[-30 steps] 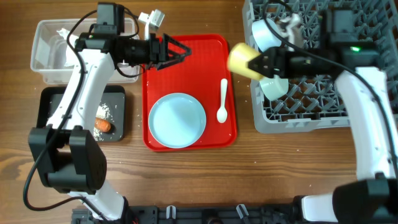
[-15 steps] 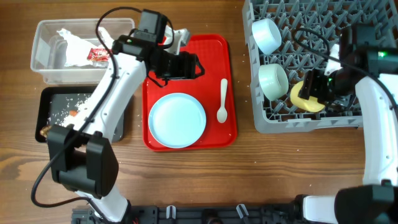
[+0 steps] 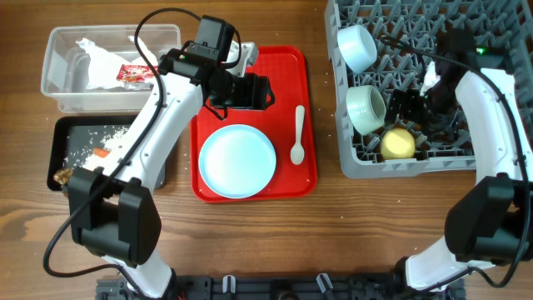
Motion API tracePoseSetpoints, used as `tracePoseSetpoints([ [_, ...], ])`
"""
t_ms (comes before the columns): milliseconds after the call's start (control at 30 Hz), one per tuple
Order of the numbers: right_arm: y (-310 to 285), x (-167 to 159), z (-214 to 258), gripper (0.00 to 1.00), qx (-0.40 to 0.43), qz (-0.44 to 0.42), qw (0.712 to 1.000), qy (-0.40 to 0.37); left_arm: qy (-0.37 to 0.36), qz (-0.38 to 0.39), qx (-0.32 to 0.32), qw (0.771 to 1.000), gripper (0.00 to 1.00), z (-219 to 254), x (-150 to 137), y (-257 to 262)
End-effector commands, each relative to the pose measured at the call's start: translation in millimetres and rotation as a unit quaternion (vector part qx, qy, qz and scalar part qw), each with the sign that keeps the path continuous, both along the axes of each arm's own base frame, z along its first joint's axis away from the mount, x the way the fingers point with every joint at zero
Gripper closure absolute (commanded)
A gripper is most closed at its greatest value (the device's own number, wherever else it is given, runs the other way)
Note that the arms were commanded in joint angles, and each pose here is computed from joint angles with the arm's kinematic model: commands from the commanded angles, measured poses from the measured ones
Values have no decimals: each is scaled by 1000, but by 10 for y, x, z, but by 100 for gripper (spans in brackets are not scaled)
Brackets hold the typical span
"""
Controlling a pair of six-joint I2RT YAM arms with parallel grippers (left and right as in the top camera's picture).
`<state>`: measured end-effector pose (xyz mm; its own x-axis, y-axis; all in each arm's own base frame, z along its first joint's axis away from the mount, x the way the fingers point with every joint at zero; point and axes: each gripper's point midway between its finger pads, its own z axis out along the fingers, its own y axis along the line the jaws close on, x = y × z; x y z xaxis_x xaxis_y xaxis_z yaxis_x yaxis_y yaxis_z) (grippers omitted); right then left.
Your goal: Sort waste into correct bins and load items into the dishwasher rack
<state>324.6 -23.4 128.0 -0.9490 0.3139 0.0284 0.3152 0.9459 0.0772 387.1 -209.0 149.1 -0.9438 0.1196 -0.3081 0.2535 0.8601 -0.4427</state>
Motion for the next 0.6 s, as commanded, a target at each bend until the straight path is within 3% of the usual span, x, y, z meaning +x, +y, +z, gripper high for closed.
tracePoseSetpoints([
  [0, 29, 232, 286, 0, 26, 7, 999, -48, -9, -5, 5, 1000, 19, 43, -5, 13],
  [100, 229, 369, 708, 0, 66, 35, 993, -96, 4, -5, 10, 1000, 19, 17, -62, 34],
  [233, 717, 343, 871, 0, 90, 102, 984, -116, 31, 24, 13, 999, 23, -15, -85, 169],
  [400, 1544, 311, 835, 4, 91, 203, 966, -131, 92, 175, -7, 980, 25, -39, 74, 743],
  [467, 1708, 356, 690, 15, 67, 201, 967, -139, 107, 208, -18, 972, 25, -38, 103, 950],
  [500, 1786, 355, 603, 23, 62, 202, 968, -139, 111, 217, -19, 970, 24, -42, 107, 1028],
  [533, 1911, 336, 437, 39, 58, 209, 966, -138, 114, 231, -18, 966, 23, -49, 115, 1147],
  [567, 1982, 325, 292, 44, 51, 212, 967, -134, 117, 242, -18, 963, 22, -54, 121, 1252],
])
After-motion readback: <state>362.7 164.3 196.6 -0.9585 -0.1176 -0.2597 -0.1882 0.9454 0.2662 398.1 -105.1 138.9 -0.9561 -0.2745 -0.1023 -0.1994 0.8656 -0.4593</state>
